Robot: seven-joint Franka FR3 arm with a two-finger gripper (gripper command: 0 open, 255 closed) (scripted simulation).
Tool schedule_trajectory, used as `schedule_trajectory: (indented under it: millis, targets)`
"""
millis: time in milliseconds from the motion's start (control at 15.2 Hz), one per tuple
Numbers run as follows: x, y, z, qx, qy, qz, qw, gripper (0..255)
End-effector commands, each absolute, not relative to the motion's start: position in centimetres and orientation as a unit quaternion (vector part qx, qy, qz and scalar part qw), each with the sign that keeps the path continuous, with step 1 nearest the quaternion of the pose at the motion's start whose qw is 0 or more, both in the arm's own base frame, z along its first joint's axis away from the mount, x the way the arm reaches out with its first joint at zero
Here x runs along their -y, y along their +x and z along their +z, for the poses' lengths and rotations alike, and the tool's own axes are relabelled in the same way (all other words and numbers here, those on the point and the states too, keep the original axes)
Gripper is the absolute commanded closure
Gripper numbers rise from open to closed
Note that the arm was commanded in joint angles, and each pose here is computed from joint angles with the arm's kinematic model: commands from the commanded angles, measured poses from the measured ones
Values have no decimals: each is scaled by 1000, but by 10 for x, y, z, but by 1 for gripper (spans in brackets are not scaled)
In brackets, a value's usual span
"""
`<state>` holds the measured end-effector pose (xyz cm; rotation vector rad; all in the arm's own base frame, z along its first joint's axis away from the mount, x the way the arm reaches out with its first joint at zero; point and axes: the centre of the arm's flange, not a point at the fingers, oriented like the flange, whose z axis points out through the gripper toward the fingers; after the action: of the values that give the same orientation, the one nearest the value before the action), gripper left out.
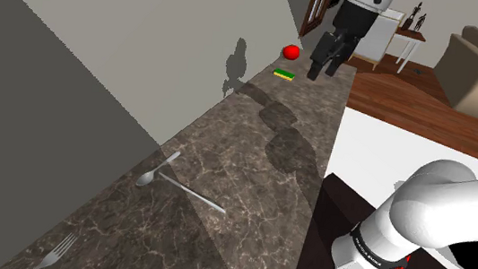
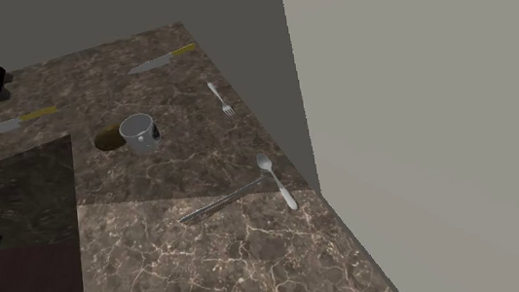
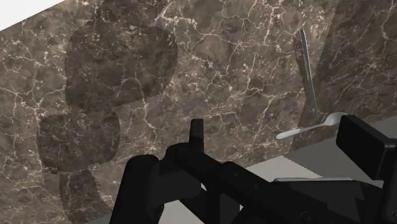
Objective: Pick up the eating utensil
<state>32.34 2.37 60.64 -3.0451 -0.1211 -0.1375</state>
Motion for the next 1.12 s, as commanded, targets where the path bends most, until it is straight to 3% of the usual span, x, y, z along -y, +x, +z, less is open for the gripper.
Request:
schedule_trajectory:
  millis: [0, 1056]
  targets:
    - [-24, 323, 606, 40, -997, -45, 45, 0]
    - [-163, 415, 475, 93, -994, -57, 29, 0]
